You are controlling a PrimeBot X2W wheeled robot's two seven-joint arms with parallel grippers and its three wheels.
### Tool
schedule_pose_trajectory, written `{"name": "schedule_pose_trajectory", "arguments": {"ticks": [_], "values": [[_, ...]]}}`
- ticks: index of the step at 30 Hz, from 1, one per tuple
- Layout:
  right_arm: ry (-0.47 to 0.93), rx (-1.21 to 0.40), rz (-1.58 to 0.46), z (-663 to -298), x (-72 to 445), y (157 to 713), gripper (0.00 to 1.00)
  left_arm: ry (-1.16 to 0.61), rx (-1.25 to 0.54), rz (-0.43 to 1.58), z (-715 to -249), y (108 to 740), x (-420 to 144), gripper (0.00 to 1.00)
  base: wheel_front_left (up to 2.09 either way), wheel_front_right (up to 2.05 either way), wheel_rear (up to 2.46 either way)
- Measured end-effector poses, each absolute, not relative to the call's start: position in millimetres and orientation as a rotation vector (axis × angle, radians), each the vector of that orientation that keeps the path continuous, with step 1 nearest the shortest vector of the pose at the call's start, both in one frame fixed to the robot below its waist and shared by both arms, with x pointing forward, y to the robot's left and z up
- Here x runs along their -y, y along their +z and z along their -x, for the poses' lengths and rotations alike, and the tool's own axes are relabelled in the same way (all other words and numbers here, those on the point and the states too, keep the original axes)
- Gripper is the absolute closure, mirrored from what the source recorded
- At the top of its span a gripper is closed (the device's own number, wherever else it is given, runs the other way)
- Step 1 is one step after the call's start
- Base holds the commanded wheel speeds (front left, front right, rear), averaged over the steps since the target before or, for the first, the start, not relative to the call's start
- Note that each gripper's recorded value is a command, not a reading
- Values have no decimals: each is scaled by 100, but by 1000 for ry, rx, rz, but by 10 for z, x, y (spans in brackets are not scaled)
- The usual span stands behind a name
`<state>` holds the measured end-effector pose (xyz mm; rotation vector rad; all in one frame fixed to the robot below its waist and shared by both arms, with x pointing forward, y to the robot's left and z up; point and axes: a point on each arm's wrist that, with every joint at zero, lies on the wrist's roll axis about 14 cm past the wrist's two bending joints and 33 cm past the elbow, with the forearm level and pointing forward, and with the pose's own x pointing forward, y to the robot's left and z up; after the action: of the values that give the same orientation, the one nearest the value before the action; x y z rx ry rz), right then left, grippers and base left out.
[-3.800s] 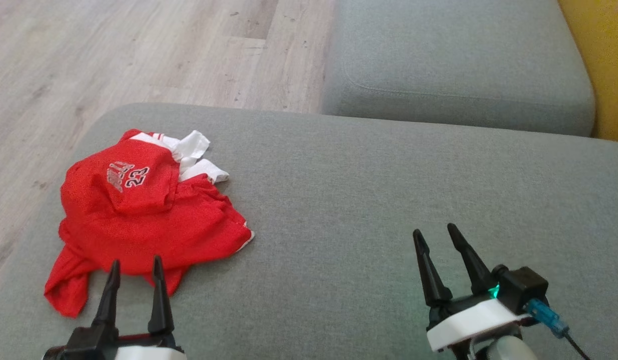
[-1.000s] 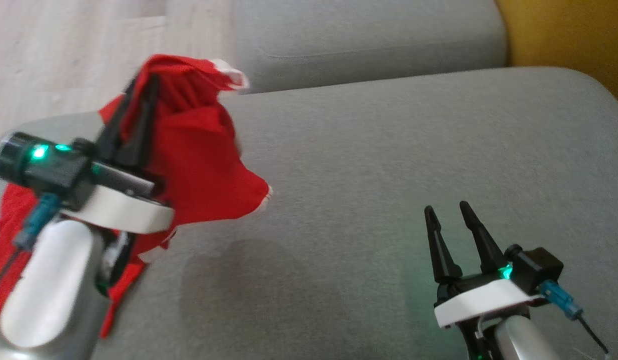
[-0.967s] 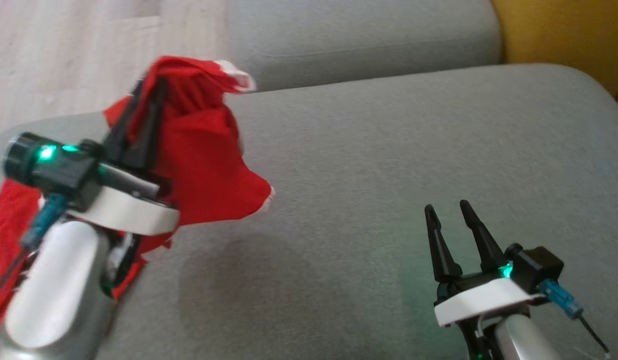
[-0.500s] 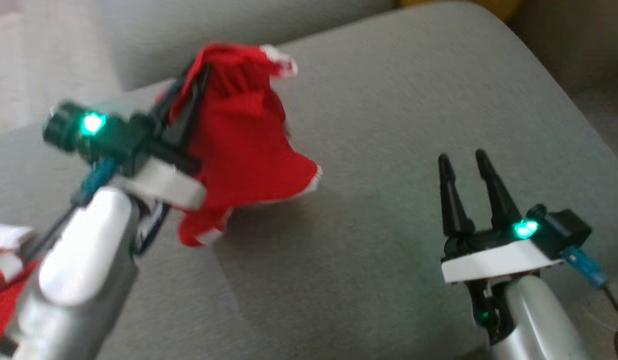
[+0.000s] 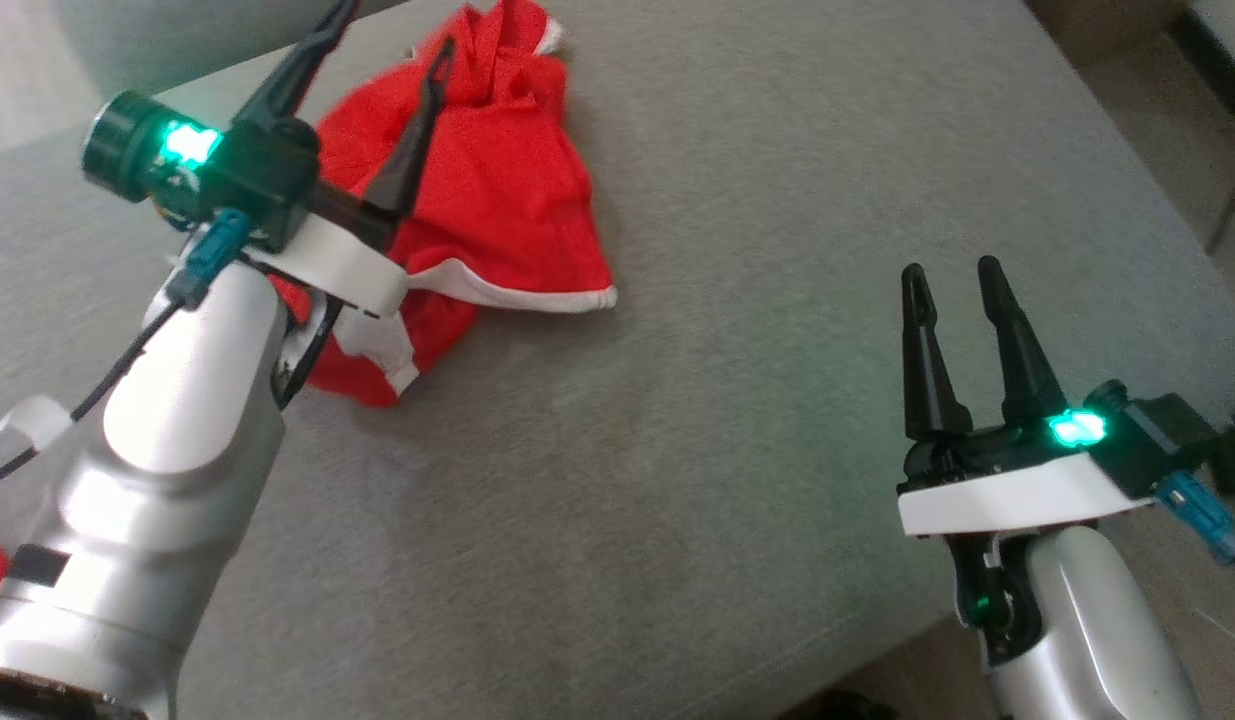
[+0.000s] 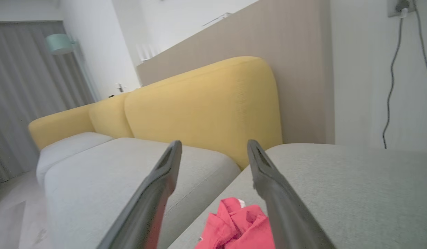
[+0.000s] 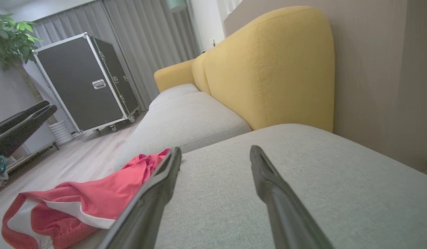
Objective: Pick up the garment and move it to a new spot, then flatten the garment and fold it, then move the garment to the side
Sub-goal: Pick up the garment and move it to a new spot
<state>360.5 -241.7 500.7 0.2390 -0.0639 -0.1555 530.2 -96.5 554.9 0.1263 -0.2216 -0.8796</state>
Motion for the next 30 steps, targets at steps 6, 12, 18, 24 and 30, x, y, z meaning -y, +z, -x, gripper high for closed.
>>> {"name": "schedule_pose_trajectory", "arguments": {"ticks": [6, 12, 18, 24, 30], "values": [[-72, 62, -216, -3764, 2186, 5006, 0, -729, 219, -99, -5347, 5629, 405, 0, 0, 0, 0], [31, 63, -201, -3873, 1863, 5025, 0, -565, 199, -65, -5056, 5609, -275, 0, 0, 0, 0], [99, 47, -195, -3828, 1624, 4985, 0, -428, 138, -35, -4593, 5402, -801, 0, 0, 0, 0], [151, 19, -204, -3728, 1431, 4909, 0, -279, 73, 31, -4029, 5162, -1193, 0, 0, 0, 0], [200, 31, -198, -3725, 1275, 4964, 0, -188, 60, 93, -3737, 5095, -1341, 0, 0, 0, 0]]}}
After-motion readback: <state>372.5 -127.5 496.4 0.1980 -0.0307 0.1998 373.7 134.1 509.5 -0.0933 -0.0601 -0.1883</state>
